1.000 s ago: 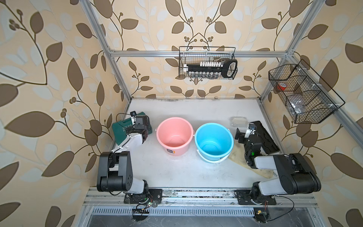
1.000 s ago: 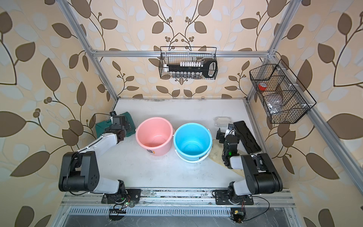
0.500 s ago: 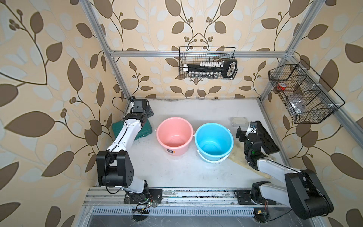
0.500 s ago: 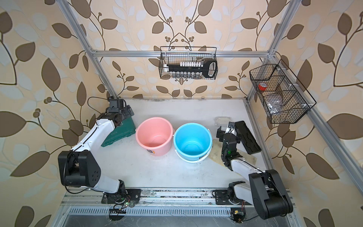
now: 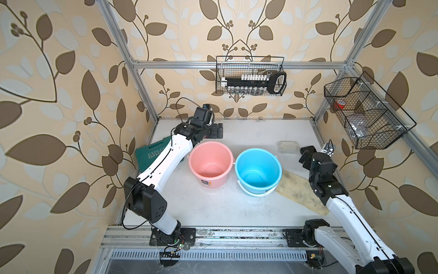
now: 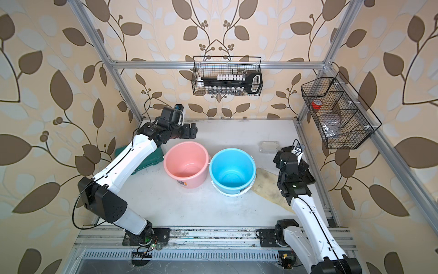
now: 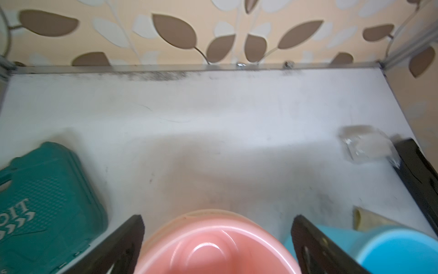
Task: Wipe the inside of the bucket with a cloth
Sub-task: Pick up the bucket from the center of the board.
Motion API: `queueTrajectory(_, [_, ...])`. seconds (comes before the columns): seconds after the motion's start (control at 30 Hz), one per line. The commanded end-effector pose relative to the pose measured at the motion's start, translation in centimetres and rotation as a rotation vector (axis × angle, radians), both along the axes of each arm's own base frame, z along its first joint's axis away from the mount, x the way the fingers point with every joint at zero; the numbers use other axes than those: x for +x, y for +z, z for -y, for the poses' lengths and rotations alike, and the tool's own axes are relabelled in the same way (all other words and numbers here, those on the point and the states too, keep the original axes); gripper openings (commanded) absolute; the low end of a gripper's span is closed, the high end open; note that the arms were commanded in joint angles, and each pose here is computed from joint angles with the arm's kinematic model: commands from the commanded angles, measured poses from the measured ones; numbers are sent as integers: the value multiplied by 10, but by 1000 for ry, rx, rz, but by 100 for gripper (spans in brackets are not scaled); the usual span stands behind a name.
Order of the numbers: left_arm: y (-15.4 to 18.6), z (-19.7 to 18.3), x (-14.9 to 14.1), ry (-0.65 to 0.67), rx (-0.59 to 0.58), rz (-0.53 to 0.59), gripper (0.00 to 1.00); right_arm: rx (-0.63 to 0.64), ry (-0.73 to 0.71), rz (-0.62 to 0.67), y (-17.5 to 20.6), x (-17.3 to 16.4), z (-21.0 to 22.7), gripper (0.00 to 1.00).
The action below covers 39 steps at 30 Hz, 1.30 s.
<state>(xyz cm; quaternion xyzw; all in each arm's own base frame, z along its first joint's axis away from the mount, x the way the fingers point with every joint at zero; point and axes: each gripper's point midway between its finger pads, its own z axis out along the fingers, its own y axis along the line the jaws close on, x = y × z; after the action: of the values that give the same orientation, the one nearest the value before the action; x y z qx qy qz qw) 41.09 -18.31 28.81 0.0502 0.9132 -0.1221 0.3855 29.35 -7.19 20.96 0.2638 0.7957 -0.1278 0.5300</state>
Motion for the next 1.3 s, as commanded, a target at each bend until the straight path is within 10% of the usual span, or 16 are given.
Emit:
queueTrajectory(0.0, [11, 35, -21, -154, -7, -44, 99, 120, 73, -153, -25, -18, -18, 99])
queueTrajectory(0.57, [-31, 130, -49, -427, 117, -227, 99, 380, 246, -398, -50, -59, -67, 99])
queueTrajectory(1.27, [-94, 146, -56, -514, 174, -412, 66, 486, 147, -447, -82, -66, -68, 99])
